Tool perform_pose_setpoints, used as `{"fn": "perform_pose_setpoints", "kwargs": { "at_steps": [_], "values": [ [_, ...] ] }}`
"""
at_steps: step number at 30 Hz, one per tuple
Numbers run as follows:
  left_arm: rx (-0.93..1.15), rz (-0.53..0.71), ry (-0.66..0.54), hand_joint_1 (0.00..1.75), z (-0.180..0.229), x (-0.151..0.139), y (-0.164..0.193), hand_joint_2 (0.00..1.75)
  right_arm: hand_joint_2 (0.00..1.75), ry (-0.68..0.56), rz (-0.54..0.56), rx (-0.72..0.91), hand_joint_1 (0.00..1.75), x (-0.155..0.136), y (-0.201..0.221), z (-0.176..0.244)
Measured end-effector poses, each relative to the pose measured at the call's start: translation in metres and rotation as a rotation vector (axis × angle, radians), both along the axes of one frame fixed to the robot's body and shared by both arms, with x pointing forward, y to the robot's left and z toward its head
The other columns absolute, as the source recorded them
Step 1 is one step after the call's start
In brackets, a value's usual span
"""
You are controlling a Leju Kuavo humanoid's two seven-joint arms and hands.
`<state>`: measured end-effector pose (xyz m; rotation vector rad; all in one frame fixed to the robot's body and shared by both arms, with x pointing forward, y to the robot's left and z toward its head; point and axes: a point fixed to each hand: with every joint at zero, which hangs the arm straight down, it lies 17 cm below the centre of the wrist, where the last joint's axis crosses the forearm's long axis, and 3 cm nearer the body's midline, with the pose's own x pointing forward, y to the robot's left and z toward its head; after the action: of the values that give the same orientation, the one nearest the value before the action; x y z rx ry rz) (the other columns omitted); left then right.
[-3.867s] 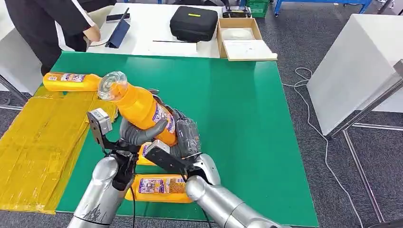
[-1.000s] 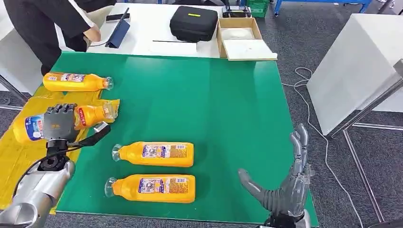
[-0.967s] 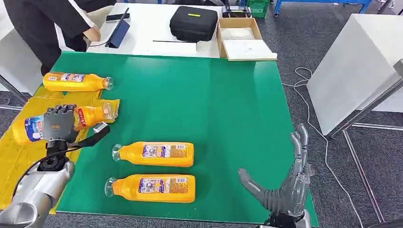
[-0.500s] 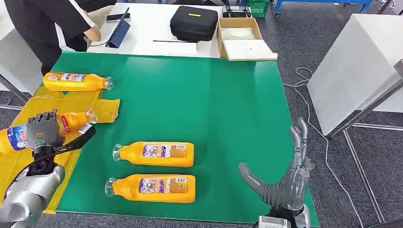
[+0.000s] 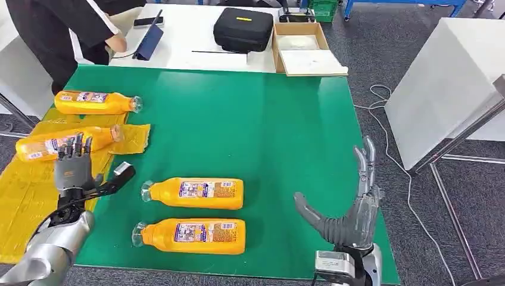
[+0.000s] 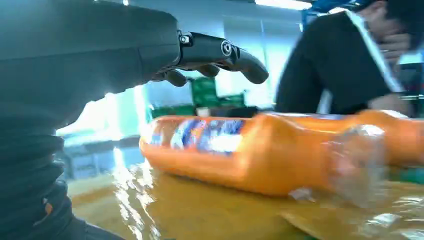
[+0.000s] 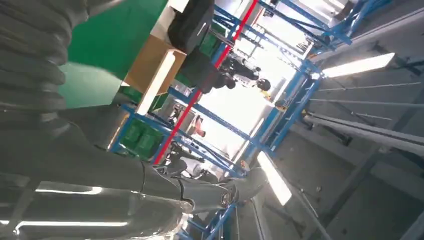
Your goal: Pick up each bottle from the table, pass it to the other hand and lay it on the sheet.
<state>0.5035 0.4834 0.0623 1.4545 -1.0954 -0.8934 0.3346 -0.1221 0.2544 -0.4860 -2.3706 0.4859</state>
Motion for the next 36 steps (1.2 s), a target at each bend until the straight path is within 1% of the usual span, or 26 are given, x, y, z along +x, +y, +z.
{"fn": "perform_pose_setpoints", "kwargs": {
  "at_steps": [1,2,5,6,8,12,13,14,16,19,21,24,26,31,36],
  "values": [
    [-0.049,-0.027,-0.011,0.0,-0.003,0.002,-0.011,1.75,1.75,0.003,-0.001,-0.001,0.0,0.0,0.0,-0.001],
    [-0.141,-0.068,-0.016,0.0,-0.008,0.004,-0.024,1.75,1.75,0.008,-0.006,-0.008,0.0,0.002,0.0,-0.003],
    [-0.559,-0.194,-0.036,0.0,-0.029,0.006,-0.081,1.75,1.75,0.028,-0.032,-0.057,0.0,0.011,0.005,-0.012],
    [-0.617,-0.209,-0.047,0.0,-0.03,0.005,-0.094,1.75,1.75,0.033,-0.035,-0.064,0.0,0.013,0.007,-0.014],
    [-0.656,-0.222,-0.052,0.0,-0.033,0.003,-0.108,1.75,1.75,0.038,-0.035,-0.073,0.0,0.016,0.01,-0.017],
    [-0.694,-0.229,-0.075,0.0,-0.028,0.005,-0.119,1.75,1.75,0.051,-0.039,-0.081,0.0,0.019,0.011,-0.022],
    [-0.727,-0.249,-0.076,0.0,-0.028,0.005,-0.124,1.75,1.75,0.057,-0.048,-0.1,0.0,0.021,0.012,-0.024],
    [-0.781,-0.281,-0.077,0.0,-0.029,0.003,-0.135,1.75,1.75,0.067,-0.057,-0.139,0.0,0.023,0.016,-0.029],
    [-0.921,-0.388,-0.103,0.0,-0.025,-0.006,-0.165,1.75,1.75,0.122,-0.068,-0.272,0.0,0.033,0.031,-0.049],
    [-1.066,-0.519,-0.128,0.0,-0.017,-0.025,-0.227,1.75,1.75,0.236,-0.075,-0.46,0.0,0.049,0.055,-0.088],
    [-1.139,-0.579,-0.15,0.0,-0.007,-0.036,-0.263,1.75,1.75,0.275,-0.063,-0.531,0.0,0.056,0.071,-0.101],
    [-1.197,-0.659,-0.179,0.0,0.016,-0.046,-0.306,1.75,1.75,0.323,-0.039,-0.594,0.0,0.062,0.09,-0.116],
    [-1.189,-0.695,-0.193,0.0,0.028,-0.049,-0.323,1.75,1.75,0.339,-0.027,-0.623,0.0,0.062,0.101,-0.122],
    [-1.179,-0.728,-0.224,0.0,0.046,-0.054,-0.344,1.75,1.75,0.382,-0.007,-0.709,0.0,0.056,0.122,-0.142],
    [-1.158,-0.719,-0.244,0.0,0.052,-0.057,-0.347,1.75,1.75,0.391,0.009,-0.76,0.0,0.049,0.138,-0.154]
  ]
}}
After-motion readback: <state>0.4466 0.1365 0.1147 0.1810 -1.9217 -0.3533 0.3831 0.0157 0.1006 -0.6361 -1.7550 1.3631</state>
